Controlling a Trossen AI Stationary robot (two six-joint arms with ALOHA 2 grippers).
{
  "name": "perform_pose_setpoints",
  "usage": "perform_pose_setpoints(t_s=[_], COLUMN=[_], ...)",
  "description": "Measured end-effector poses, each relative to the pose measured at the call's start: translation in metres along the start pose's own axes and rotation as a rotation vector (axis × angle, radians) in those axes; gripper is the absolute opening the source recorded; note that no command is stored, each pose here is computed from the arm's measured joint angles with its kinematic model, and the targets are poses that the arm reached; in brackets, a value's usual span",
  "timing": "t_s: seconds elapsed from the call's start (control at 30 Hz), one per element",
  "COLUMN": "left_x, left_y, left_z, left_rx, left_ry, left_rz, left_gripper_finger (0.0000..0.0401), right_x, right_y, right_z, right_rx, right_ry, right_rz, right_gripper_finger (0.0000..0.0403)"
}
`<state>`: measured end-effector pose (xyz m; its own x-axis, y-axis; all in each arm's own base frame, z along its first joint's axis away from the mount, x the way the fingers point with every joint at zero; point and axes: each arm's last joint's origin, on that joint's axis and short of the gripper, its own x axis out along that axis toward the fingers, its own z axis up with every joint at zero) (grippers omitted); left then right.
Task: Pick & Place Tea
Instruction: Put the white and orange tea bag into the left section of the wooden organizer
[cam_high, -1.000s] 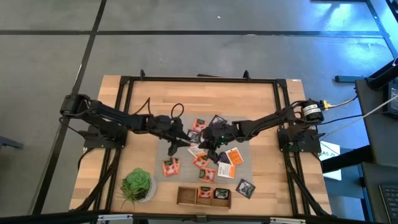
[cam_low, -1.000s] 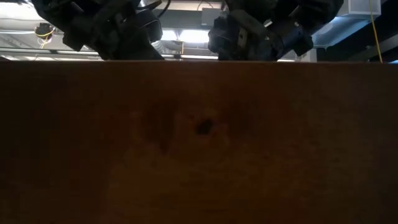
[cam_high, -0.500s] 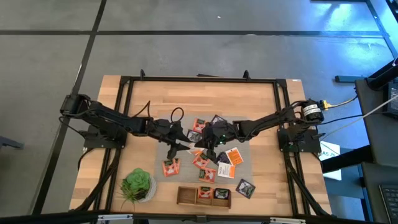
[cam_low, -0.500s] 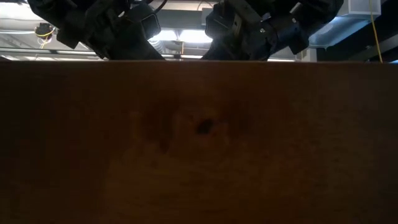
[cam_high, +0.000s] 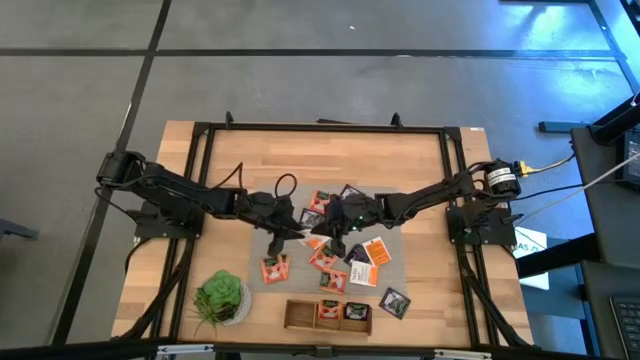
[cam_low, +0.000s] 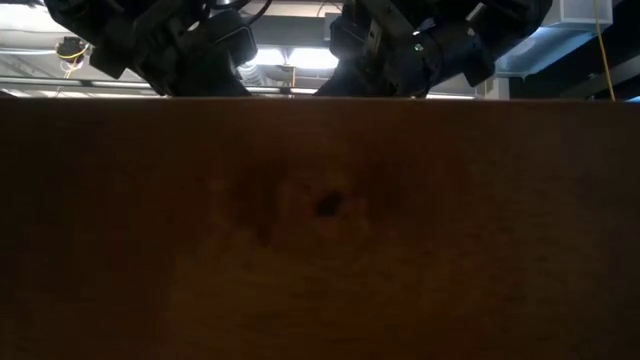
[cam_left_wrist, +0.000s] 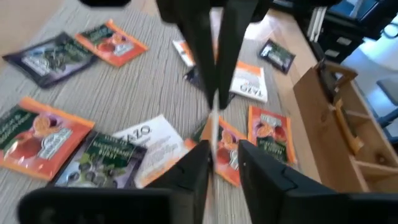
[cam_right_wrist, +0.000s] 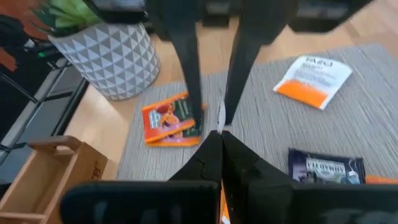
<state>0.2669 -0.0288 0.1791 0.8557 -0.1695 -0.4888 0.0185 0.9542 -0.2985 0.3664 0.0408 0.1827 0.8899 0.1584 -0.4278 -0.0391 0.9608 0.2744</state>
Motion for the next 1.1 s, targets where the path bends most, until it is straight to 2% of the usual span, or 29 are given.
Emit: perform_pose_setpoints(t_s=[0.23,0.33,0.43,0.57,0.67,0.73,0.87,0.97,1.1], left_x=[0.000,0.000,0.000,0.000,0.000,0.000,0.000,-0.001,-0.004], left_y=[0.001,0.001,0.001,0.000,0.000,-0.002,-0.011,-0.023,-0.050], left_z=[-0.003,-0.003,-0.003,-0.003,0.000,0.003,0.020,0.035,0.054], left_rx=[-0.003,-0.003,-0.003,-0.002,0.008,0.011,-0.057,-0.087,-0.059], left_ry=[0.034,0.035,0.035,0.038,0.008,-0.026,-0.005,0.075,0.153], left_rz=[0.010,0.008,0.004,-0.008,-0.013,-0.036,-0.134,-0.136,-0.129], left_gripper_finger=[0.0011,0.0006,0.0006,0.0004,0.0006,0.0004,0.0004,0.0003,0.0003], right_x=[0.000,0.000,0.000,-0.001,-0.013,-0.024,-0.043,-0.054,-0.057], right_y=[0.001,0.001,0.001,0.003,0.001,-0.001,-0.001,0.004,0.009], right_z=[0.002,0.002,0.002,-0.001,0.001,0.004,0.004,0.004,0.001], right_rx=[0.000,0.009,-0.030,-0.078,-0.019,0.041,0.073,0.046,0.003], right_ry=[-0.021,-0.018,-0.017,0.047,0.181,0.266,0.358,0.377,0.372], right_rz=[0.009,0.020,0.023,0.109,0.177,0.181,0.067,-0.047,-0.167], right_gripper_finger=[0.0004,0.0004,0.0013,0.0051,0.0091,0.0113,0.0138,0.0144,0.0145])
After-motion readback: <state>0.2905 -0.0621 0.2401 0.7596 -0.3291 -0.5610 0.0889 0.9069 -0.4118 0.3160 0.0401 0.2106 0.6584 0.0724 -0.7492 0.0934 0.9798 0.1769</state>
